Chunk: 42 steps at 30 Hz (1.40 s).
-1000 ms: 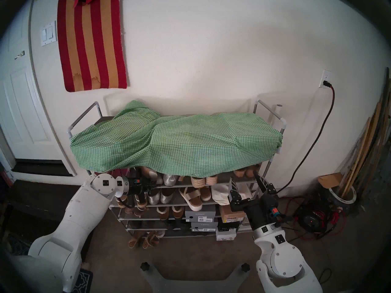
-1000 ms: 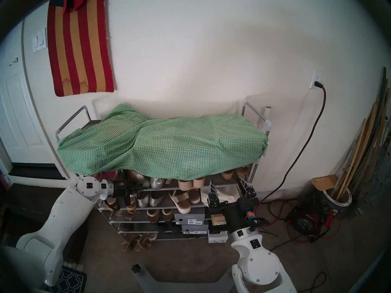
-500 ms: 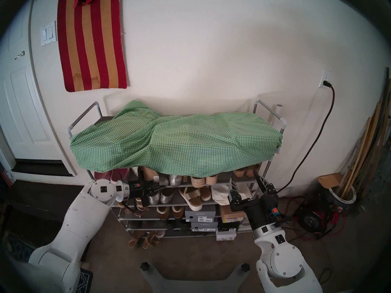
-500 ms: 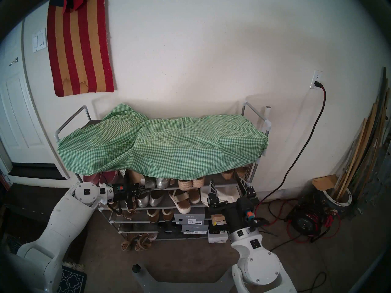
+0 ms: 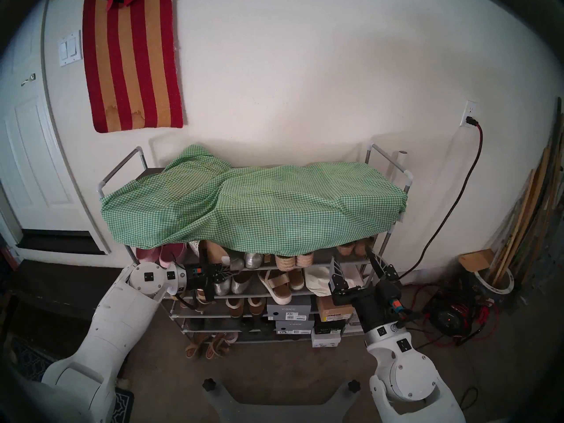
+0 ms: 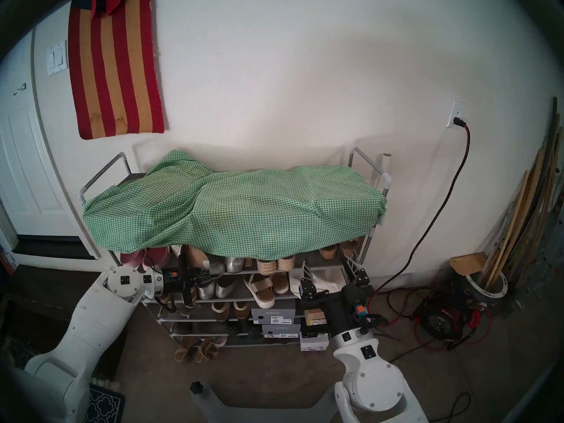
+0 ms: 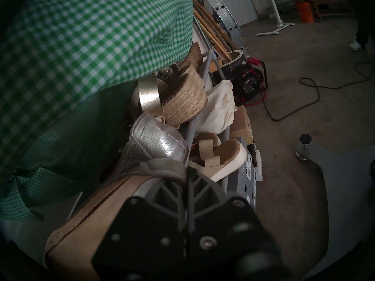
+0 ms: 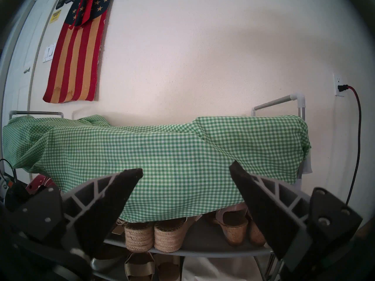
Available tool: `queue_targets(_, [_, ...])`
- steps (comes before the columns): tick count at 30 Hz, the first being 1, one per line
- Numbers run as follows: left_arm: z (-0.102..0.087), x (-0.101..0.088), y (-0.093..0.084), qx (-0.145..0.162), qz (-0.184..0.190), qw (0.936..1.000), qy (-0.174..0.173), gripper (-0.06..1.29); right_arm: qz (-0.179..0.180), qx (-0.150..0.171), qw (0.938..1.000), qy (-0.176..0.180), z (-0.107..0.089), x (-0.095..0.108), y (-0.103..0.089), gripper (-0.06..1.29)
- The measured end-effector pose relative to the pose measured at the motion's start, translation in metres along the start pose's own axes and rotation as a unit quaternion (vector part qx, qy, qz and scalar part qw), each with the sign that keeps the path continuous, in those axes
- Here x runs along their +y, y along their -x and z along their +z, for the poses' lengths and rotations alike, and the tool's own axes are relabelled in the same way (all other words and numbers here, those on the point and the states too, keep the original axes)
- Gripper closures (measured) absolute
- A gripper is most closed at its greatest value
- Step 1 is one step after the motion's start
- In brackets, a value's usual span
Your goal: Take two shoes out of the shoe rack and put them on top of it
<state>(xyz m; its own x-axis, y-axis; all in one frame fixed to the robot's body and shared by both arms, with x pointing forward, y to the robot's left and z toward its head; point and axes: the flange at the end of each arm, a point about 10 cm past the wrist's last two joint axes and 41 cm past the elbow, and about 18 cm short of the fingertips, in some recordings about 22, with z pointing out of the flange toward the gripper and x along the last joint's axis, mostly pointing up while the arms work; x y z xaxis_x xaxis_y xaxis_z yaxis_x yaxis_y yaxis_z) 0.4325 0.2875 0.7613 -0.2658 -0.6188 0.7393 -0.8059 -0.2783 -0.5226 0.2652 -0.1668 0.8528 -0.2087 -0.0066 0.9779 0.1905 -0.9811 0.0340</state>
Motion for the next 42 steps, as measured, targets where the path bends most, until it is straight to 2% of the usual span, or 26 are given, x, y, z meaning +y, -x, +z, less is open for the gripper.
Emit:
queue_targets(3, [0.000,0.001,-0.001,0.002,-0.001,1.0000,0.002,1.23,0.000,0.000,1.0000,0.000,0.000,0.000,0.000,0.00])
queue_targets(11, [-0.016,0.005,-0.020,0.032,-0.010,0.9993,0.019,1.23,0.000,0.000,1.0000,0.000,0.000,0.000,0.000,0.00])
queue_targets(18, [-0.039,0.017,-0.037,0.062,-0.021,0.9962,0.058,1.23,0.000,0.000,1.0000,0.000,0.000,0.000,0.000,0.00])
queue_targets(24, [-0.057,0.033,-0.050,0.075,-0.040,0.9909,0.104,1.23,0.000,0.000,1.0000,0.000,0.000,0.000,0.000,0.00])
queue_targets(31, [-0.079,0.048,-0.061,0.081,-0.068,0.9846,0.139,1.23,0.000,0.000,1.0000,0.000,0.000,0.000,0.000,0.00])
queue_targets(37, [-0.097,0.053,-0.065,0.076,-0.086,0.9828,0.145,1.23,0.000,0.000,1.0000,0.000,0.000,0.000,0.000,0.00])
queue_targets(42, [-0.121,0.051,-0.077,0.070,-0.091,0.9836,0.139,1.23,0.000,0.000,1.0000,0.000,0.000,0.000,0.000,0.00])
